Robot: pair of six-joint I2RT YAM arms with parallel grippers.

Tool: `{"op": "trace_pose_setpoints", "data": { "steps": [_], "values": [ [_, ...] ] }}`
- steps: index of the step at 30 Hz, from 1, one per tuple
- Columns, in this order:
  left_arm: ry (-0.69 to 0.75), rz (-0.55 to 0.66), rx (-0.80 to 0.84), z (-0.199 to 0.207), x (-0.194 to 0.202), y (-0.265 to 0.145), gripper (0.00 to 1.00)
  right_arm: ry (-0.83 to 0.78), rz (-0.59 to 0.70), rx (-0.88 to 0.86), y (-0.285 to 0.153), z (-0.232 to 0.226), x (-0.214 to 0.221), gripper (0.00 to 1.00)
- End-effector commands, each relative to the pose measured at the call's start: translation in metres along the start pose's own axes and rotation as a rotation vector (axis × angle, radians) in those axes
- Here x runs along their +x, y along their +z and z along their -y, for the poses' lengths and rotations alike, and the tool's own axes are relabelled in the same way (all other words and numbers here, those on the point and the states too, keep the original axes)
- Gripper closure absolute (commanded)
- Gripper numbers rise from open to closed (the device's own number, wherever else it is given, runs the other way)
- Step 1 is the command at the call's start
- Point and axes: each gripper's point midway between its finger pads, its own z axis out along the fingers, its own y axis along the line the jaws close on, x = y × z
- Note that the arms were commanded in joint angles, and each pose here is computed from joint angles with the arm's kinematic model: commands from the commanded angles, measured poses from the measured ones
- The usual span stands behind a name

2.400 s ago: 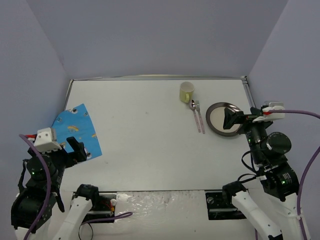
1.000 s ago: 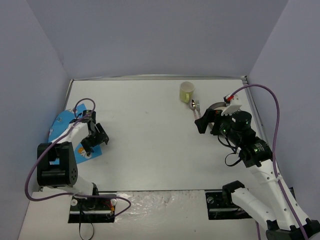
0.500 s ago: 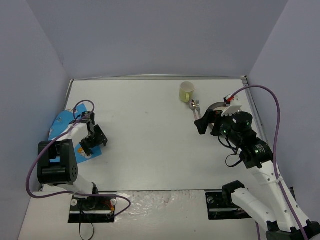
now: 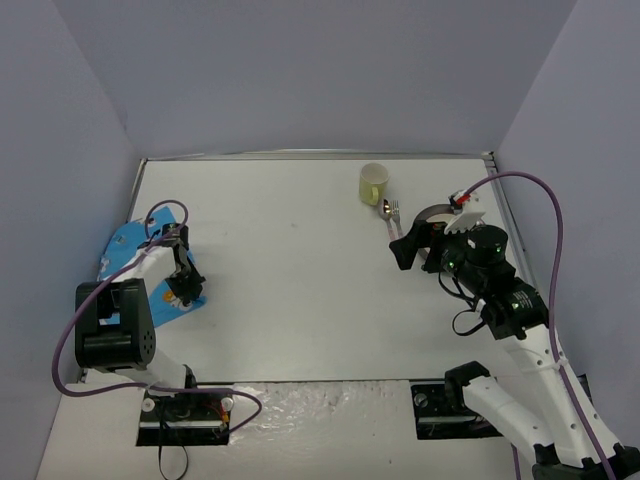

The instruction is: Set the dinner table for one person

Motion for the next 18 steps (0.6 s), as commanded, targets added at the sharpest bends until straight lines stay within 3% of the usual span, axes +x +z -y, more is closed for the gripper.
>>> {"op": "trace_pose_setpoints", "data": {
  "steps": [1,11,18],
  "values": [
    [-0.005,-0.037,0.002,-0.001,0.006,-0.01,1.0,-0.026,0.053,-0.048,-0.001,-0.011,-0.014,0.0],
    [0.007,0.251,0.187,0.025,-0.066,-0.168,1.0,-0.032,0.064,-0.068,-0.001,-0.017,-0.025,0.0],
    [0.016,0.306,0.414,0.062,-0.069,-0.236,1.0,-0.018,0.023,-0.153,0.012,-0.039,-0.042,0.0]
  ]
}}
